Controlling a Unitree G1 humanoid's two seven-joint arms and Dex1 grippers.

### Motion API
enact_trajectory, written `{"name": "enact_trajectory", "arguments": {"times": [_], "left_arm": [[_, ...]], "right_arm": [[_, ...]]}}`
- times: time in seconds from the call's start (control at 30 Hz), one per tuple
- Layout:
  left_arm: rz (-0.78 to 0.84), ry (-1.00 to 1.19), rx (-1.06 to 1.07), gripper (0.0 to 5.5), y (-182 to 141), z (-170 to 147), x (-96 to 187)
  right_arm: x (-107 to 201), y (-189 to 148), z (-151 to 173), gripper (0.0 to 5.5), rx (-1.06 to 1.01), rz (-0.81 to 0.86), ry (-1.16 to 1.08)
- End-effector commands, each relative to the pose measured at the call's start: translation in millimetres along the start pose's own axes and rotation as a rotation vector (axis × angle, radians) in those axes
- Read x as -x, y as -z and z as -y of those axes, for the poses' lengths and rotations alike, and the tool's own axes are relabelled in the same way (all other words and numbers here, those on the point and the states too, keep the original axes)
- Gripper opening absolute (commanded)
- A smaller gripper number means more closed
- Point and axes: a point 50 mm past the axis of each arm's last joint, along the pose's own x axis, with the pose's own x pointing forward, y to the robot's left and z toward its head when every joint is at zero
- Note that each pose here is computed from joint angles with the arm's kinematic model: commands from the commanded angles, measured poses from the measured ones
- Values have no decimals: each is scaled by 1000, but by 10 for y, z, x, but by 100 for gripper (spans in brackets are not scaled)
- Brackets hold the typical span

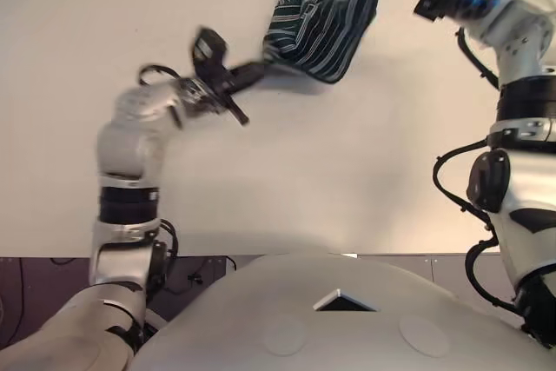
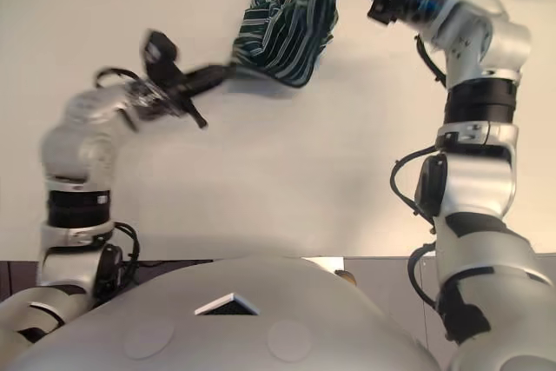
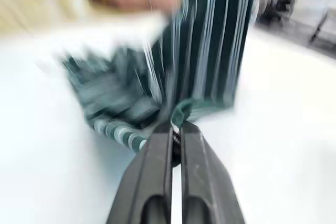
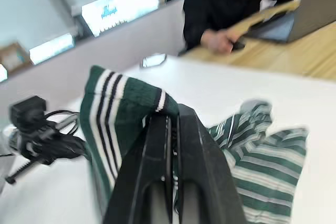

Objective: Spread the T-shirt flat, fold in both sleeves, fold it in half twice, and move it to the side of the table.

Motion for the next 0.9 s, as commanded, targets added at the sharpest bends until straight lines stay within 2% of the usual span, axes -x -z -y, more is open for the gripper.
{"name": "enact_trajectory", "arguments": {"times": [0.03,0.1,0.23,0.33,0.47,0.57,0.77,0.9], "left_arm": [[164,-102,30,2,-329,-222,232],[213,-163,48,2,-385,-347,266],[275,-291,37,2,-583,-661,124],[280,-417,-20,2,-936,-991,-103],[304,-506,-80,2,-1405,-1193,-275],[310,-598,-174,2,-1797,-1216,-301],[333,-658,-355,2,-2330,-1102,-216],[368,-615,-405,2,-2537,-1021,-148]], "right_arm": [[75,-79,149,0,-99,87,103],[74,-87,194,0,-99,108,143],[-115,-291,232,0,-67,229,238],[-362,-585,187,0,-7,320,331],[-572,-886,69,0,115,353,417],[-667,-1175,-58,0,186,399,475],[-704,-1634,-294,0,302,481,515],[-640,-1759,-336,0,343,491,495]]}}
